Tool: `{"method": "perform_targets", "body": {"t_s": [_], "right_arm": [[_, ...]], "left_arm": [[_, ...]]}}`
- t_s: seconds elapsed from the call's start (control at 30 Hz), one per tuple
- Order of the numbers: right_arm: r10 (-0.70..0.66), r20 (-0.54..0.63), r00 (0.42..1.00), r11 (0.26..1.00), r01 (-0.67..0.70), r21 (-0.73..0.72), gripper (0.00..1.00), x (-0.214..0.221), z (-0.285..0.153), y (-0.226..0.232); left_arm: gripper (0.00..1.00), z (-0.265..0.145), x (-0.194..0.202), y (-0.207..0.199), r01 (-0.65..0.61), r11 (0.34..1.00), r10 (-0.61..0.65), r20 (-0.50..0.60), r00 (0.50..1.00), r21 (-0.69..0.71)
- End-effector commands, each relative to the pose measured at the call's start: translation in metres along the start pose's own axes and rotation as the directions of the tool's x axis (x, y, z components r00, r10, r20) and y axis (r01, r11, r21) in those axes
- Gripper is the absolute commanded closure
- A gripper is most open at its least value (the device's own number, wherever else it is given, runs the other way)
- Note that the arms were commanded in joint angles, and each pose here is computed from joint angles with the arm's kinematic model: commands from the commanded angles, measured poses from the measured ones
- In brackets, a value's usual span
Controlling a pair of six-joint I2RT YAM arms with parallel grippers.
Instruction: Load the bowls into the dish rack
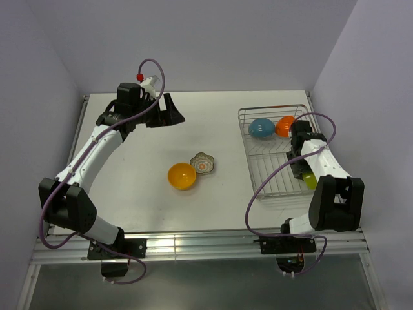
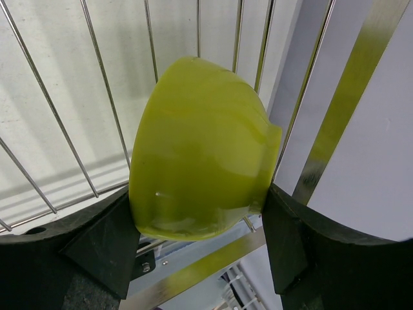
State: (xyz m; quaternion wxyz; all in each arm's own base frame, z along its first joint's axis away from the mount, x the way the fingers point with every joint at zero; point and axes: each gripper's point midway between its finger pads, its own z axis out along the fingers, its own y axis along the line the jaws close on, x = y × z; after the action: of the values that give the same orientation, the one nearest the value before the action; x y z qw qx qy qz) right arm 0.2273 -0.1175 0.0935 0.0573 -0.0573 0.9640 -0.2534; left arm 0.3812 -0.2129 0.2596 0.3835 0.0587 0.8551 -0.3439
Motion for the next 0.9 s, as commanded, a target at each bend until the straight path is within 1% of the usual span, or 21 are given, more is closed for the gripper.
{"method": "perform_targets", "body": {"t_s": [0.0,0.03,0.1,0.13,0.17,0.2,0.3,0.33,0.37,0.87], "right_arm": [[0.025,-0.014,1.000,1.000,-0.025,0.005,0.44,0.000,0.002,-0.001],[0.023,-0.014,1.000,1.000,-0.023,0.005,0.39,0.000,0.002,-0.001],[0.027,-0.013,1.000,1.000,-0.027,0.004,0.35,0.000,0.002,-0.001],[0.030,-0.013,0.999,1.000,-0.030,-0.004,0.27,0.000,0.002,0.000],[0.032,-0.010,0.999,0.999,-0.032,-0.003,0.18,-0.002,0.001,0.000],[0.030,-0.013,0.999,1.000,-0.030,-0.006,0.14,-0.001,0.000,0.001],[0.032,-0.009,0.999,0.999,-0.032,-0.006,0.09,-0.002,-0.002,0.000],[0.034,-0.010,0.999,0.999,-0.034,-0.006,0.06,-0.002,-0.002,0.000],[0.037,-0.008,0.999,0.999,-0.037,-0.012,0.00,-0.003,-0.003,0.000],[0.034,-0.019,0.999,0.994,-0.036,-0.099,0.00,-0.007,-0.011,0.015]], "left_arm": [[0.00,-0.008,-0.012,-0.010,-0.032,0.999,0.031,0.044,0.999,0.035],[0.01,-0.008,-0.012,-0.010,-0.032,0.999,0.031,0.044,0.999,0.036],[0.00,-0.008,-0.012,-0.009,-0.032,0.999,0.030,0.044,0.999,0.035],[0.00,-0.007,-0.012,-0.009,-0.030,0.999,0.029,0.045,0.999,0.034],[0.01,-0.007,-0.012,-0.009,-0.030,0.999,0.029,0.044,0.999,0.035],[0.01,-0.007,-0.012,-0.008,-0.029,0.999,0.028,0.045,0.999,0.034],[0.01,-0.007,-0.012,-0.008,-0.030,0.999,0.028,0.046,0.999,0.034],[0.01,-0.008,-0.012,-0.008,-0.030,0.999,0.028,0.046,0.999,0.034],[0.01,-0.008,-0.012,-0.008,-0.031,0.999,0.029,0.048,0.998,0.033],[0.00,-0.009,-0.011,-0.005,-0.028,0.999,0.027,0.049,0.998,0.032]]}}
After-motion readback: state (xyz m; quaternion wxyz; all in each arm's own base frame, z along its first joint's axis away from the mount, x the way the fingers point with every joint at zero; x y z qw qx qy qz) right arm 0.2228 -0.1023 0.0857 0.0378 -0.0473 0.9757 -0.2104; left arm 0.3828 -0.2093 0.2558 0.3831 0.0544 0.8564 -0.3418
